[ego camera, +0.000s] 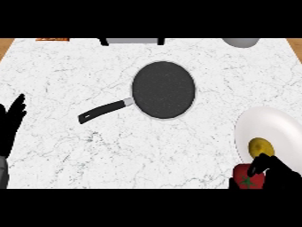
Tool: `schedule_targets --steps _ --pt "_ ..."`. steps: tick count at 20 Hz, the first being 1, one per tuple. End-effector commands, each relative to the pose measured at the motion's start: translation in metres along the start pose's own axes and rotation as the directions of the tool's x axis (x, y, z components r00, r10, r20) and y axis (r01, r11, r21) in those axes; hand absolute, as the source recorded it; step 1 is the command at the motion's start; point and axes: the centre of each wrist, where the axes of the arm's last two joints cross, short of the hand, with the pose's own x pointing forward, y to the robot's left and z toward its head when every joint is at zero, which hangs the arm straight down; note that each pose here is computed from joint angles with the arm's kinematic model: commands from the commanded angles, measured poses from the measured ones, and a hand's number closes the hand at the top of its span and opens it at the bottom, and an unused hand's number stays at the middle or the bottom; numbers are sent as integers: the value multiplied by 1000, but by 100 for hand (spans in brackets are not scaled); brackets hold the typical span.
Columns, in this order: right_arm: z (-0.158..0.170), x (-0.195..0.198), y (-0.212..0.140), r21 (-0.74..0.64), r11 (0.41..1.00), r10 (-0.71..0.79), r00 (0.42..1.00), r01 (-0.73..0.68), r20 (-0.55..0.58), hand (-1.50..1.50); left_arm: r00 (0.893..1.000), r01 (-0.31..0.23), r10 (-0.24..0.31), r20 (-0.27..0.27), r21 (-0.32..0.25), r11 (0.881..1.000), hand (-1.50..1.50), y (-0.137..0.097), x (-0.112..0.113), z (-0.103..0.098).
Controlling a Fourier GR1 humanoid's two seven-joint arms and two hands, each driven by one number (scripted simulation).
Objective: Pick the tomato from the plate and place it in the pan
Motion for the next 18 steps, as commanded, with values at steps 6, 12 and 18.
schedule_targets --steps 6,12,18 --pt "49 81 -8 -222 966 -101 986 129 135 150 1000 -9 9 20 -17 1000 0 0 4 0" --pt "3 118 -15 -197 953 -212 971 231 114 150 1000 3 -3 17 -12 1000 0 -20 6 -6" --pt "-59 150 -19 -174 919 -343 935 354 90 150 999 -11 12 32 -26 1000 0 -22 6 -7"
